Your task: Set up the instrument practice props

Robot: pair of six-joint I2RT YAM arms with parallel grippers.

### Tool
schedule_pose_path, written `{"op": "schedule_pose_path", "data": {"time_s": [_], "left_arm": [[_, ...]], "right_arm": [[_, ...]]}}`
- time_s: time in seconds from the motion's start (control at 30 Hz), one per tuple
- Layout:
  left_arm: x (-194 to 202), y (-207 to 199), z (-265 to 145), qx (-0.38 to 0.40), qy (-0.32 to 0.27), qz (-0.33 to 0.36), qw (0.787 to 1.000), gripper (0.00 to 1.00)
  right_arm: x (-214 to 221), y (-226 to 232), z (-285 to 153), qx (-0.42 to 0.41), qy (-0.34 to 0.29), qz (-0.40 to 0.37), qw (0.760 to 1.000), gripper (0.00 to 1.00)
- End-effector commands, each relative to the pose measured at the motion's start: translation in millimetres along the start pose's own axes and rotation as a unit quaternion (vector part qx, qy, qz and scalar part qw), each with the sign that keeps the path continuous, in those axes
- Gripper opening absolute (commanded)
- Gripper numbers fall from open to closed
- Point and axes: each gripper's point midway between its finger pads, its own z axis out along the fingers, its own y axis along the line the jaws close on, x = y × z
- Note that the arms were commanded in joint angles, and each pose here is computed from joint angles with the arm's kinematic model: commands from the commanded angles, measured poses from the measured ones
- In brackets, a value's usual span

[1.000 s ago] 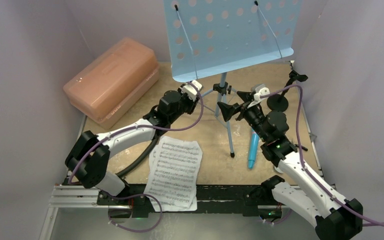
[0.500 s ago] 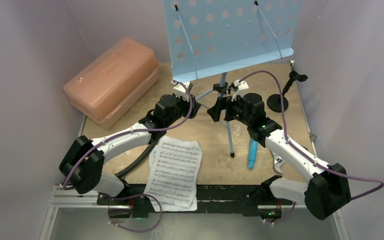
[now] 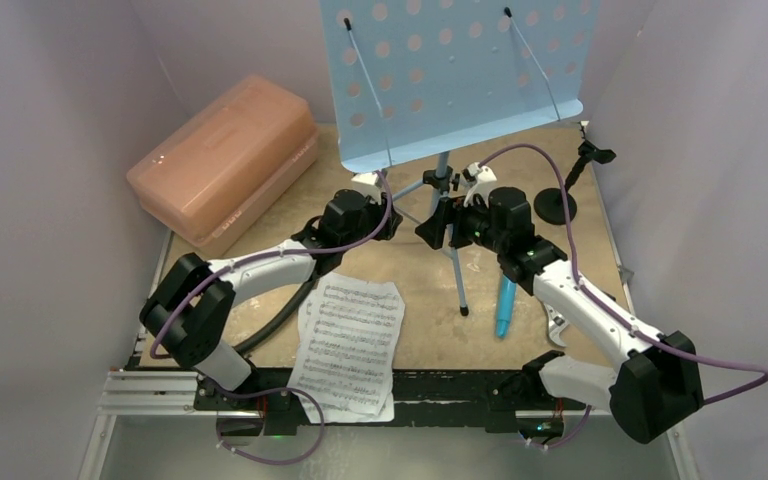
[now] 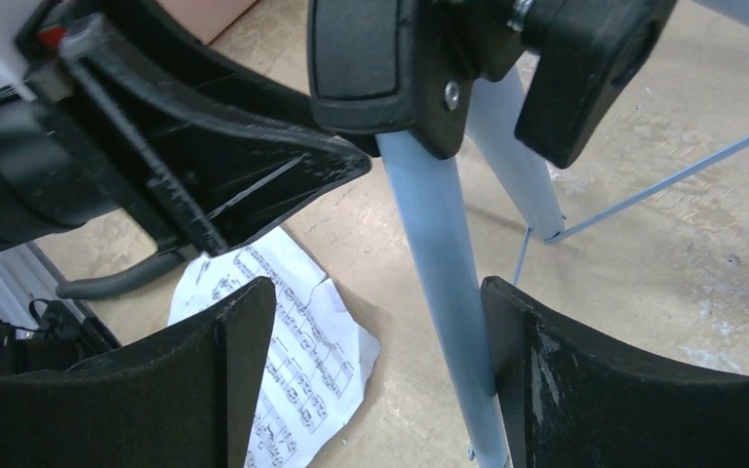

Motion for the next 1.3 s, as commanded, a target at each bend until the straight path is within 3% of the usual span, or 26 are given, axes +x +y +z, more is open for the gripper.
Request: {"op": "schedule_pose_path", "data": {"time_s": [0.0,0.67,1.27], "left_arm": [[-26.9,-2.5,13.8,-0.001,-0.027,-0.002,1.0,0.37],[-43.1,24.6,42.8,-0.009,-0.02,0.025,0.999,0.35],[-47.0,17.6,72.1,0.028,-0.007,0.022,0.999,0.33]], "right_arm": [[-7.8,19.8,-9.9,-0.041,-0.008,-0.005,0.999,0.78],[-2.2,39.8,-9.4,-0.106,-0.003,-0.002,0.994,0.63],[-5.7,45.4,0.4,-0.126,-0.002,0.012,0.992,0.61]]}}
